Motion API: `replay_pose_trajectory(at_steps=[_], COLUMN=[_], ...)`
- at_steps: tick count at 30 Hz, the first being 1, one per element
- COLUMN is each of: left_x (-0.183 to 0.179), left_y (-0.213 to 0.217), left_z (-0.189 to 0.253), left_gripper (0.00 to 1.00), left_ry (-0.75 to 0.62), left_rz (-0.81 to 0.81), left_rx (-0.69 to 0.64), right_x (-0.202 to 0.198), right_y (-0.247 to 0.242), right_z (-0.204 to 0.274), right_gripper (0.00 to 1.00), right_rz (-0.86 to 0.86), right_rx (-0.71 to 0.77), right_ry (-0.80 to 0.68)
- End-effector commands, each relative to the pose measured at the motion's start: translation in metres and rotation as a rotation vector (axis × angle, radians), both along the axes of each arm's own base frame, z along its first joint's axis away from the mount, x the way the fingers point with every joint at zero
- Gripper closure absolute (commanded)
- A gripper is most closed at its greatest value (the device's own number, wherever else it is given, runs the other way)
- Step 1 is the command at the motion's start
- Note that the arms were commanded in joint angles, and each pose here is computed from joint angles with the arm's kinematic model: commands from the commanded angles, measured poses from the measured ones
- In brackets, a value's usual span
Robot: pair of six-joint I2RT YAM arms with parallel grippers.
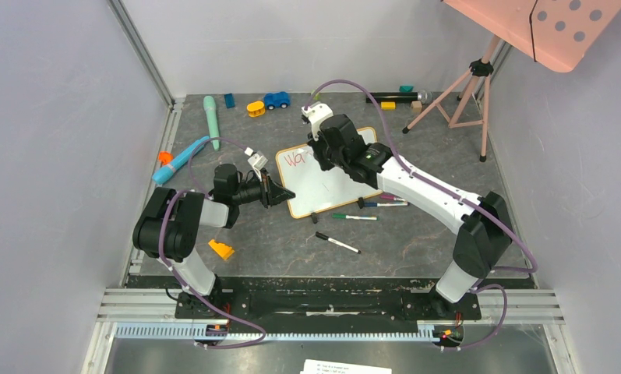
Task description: Write a sentence on the whiteboard
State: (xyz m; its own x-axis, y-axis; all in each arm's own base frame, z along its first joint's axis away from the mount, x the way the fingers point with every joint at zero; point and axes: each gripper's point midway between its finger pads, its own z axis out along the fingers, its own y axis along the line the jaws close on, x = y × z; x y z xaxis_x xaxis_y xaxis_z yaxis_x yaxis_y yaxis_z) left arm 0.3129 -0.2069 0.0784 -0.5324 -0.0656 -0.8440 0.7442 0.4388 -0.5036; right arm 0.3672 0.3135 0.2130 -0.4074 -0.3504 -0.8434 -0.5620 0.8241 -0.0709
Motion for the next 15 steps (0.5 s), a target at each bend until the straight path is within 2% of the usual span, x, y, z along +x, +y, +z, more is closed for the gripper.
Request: replay_pose_trajectory(at_steps=[1, 15], left_x=[0.017, 0.017], left_y=[0.007, 0.007], left_z=[0.001, 0.001], left_gripper=[0.92, 0.91], left_ry=[-0.073, -0.071], left_rz=[0.053, 0.054], left_rx=[0.036, 0.036], right_x=[0.009, -0.007], right_y=[-0.006, -0.016], right_z=[0.004, -0.016], right_gripper=[1.00, 1.00], right_rz=[-0.030, -0.028], right_rx=[-0.010, -0.013], right_ry=[-0.025, 0.022])
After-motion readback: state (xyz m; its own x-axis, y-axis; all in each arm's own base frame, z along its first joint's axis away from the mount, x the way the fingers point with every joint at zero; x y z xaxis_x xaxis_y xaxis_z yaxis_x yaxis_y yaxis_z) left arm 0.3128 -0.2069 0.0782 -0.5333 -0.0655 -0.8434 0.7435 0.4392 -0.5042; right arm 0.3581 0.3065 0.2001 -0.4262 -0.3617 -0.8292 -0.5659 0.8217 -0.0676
